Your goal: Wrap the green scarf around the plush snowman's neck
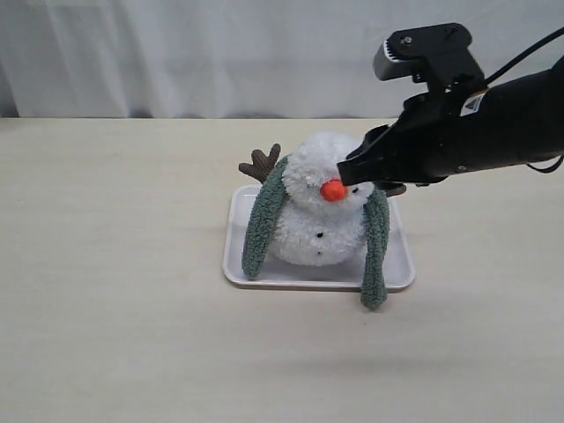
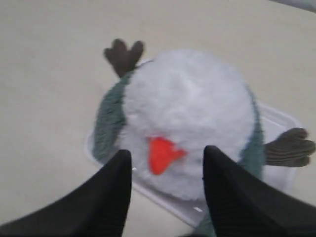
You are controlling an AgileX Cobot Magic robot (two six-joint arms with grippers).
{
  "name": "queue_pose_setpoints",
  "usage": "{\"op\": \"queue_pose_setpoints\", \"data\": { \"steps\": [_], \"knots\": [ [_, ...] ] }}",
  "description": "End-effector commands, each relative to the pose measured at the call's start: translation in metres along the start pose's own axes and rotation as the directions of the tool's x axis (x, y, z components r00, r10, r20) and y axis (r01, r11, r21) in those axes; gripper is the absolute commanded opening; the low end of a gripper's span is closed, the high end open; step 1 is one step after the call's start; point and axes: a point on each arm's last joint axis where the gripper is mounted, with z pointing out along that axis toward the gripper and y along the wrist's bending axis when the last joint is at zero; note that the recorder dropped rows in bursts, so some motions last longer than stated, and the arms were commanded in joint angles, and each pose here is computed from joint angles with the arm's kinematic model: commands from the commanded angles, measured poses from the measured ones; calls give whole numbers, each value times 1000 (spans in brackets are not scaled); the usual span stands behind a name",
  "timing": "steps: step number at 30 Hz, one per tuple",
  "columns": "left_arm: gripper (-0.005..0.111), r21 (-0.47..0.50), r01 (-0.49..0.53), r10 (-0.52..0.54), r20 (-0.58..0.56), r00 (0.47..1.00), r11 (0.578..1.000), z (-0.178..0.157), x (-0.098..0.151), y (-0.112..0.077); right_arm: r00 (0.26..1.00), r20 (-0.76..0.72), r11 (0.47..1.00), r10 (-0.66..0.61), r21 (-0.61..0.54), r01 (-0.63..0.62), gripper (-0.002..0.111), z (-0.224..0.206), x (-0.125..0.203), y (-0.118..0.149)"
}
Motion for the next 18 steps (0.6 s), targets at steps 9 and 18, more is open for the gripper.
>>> {"op": "queue_pose_setpoints", "data": {
  "steps": [9, 18],
  "knots": [
    [0, 5, 1, -2, 13, 1000, 1000, 0, -1, 0, 981, -188, 984, 38, -166, -70, 60, 58, 37, 89],
    [0, 5, 1, -2, 13, 1000, 1000, 0, -1, 0, 967, -174, 975, 185, -92, -203, 60, 121, 60, 86]
  ]
}}
